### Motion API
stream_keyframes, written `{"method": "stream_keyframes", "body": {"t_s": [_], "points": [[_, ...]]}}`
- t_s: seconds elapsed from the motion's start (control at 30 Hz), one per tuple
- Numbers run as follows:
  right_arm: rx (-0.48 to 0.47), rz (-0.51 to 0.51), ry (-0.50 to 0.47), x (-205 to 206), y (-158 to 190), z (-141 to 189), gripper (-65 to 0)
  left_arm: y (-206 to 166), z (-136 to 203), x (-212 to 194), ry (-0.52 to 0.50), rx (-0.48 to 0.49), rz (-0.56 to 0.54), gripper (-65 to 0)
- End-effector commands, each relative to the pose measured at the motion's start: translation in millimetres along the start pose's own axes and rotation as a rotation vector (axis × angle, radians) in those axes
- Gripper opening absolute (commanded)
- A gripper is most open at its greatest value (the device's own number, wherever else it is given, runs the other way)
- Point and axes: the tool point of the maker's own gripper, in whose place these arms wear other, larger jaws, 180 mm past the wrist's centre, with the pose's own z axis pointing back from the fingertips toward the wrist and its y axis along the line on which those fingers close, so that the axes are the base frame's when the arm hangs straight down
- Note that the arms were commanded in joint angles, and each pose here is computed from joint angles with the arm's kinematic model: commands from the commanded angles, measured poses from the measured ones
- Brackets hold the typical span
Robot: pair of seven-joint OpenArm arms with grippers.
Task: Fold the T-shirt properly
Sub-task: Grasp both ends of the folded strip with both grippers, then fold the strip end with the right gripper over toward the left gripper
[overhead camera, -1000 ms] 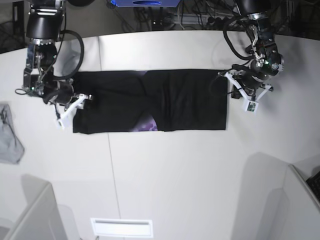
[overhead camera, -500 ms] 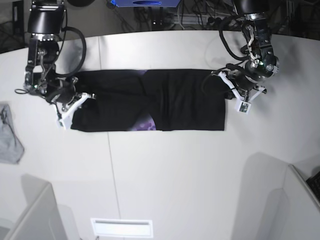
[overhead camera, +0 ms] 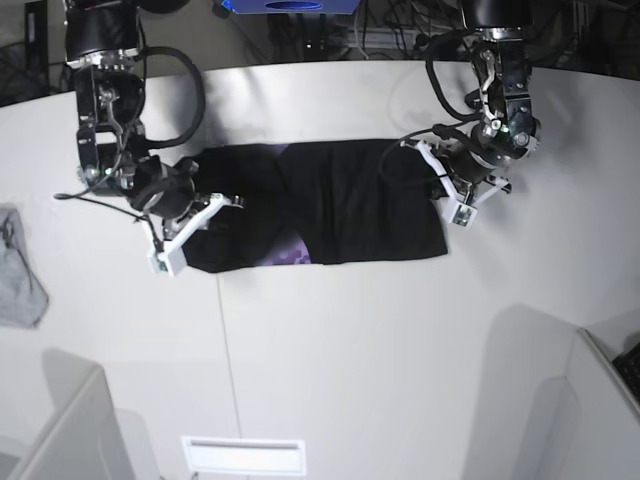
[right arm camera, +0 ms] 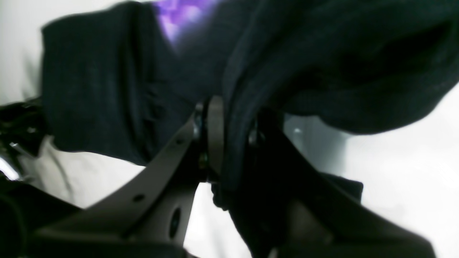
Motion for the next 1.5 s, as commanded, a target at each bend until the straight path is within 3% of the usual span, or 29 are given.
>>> {"method": "stream_keyframes", "body": {"t_s": [0.0, 0.43, 0.8, 1.47], "points": [[0.028, 0.021, -0.049, 14.5, 12.2, 6.4, -65.0, 2.6, 2.0, 0.0, 0.013, 0.007, -0.013, -65.0], [0.169, 0.032, -0.047, 8.3, 86.3, 4.4, -65.0, 7.3, 3.8, -0.2, 0.014, 0.017, -0.017, -65.0], [0.272, 0.054, -0.048, 13.1, 139.5, -0.1, -65.0, 42.9, 17.6, -3.4, 0.009, 0.101, 0.020, -65.0], [0.394, 0.033, -0.071, 23.8, 193.7, 0.0, -65.0, 49.5, 21.0, -6.7, 0.022, 0.113, 0.004, -65.0]]}}
